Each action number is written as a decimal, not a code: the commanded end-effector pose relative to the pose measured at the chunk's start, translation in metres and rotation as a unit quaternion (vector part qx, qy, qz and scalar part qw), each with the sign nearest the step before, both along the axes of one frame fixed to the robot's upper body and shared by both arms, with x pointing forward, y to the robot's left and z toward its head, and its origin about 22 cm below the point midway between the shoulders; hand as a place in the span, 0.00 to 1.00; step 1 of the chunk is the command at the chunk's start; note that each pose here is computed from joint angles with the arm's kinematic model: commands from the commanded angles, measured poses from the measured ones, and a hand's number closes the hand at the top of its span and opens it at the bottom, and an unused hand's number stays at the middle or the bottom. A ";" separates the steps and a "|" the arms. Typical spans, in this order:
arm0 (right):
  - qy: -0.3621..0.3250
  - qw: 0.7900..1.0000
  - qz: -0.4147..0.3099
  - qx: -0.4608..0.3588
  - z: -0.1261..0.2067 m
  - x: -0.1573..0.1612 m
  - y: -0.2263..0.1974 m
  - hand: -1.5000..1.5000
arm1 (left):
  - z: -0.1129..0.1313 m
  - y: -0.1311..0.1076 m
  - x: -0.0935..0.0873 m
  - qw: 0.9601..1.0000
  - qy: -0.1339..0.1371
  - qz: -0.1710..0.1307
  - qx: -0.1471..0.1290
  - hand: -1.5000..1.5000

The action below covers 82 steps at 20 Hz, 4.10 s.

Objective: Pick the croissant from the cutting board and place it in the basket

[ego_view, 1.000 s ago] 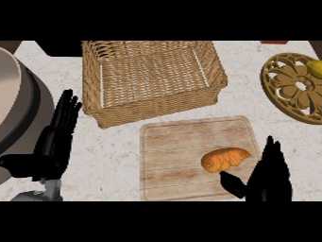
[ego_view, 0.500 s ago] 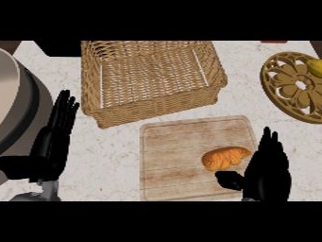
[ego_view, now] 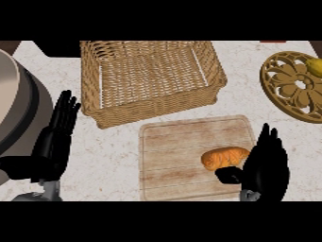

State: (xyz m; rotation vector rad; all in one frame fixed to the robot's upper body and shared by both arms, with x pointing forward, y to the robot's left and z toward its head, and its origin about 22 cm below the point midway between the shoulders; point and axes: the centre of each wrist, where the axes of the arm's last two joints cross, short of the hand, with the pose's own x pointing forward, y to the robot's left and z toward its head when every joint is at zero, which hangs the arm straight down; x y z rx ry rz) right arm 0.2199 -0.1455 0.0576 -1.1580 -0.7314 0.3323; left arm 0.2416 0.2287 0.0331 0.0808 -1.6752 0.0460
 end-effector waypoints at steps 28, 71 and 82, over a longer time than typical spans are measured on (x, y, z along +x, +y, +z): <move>0.087 0.988 -0.116 0.054 -0.049 0.022 0.013 0.00 | 0.006 0.011 0.010 1.000 -0.002 0.003 0.001 0.50; -0.171 0.833 0.523 0.054 0.018 -0.011 0.178 1.00 | 0.003 -0.033 0.020 0.998 -0.002 -0.067 -0.004 0.50; -0.246 0.815 0.507 0.138 0.083 -0.030 0.202 1.00 | 0.004 -0.018 0.021 0.999 0.003 -0.035 0.004 0.50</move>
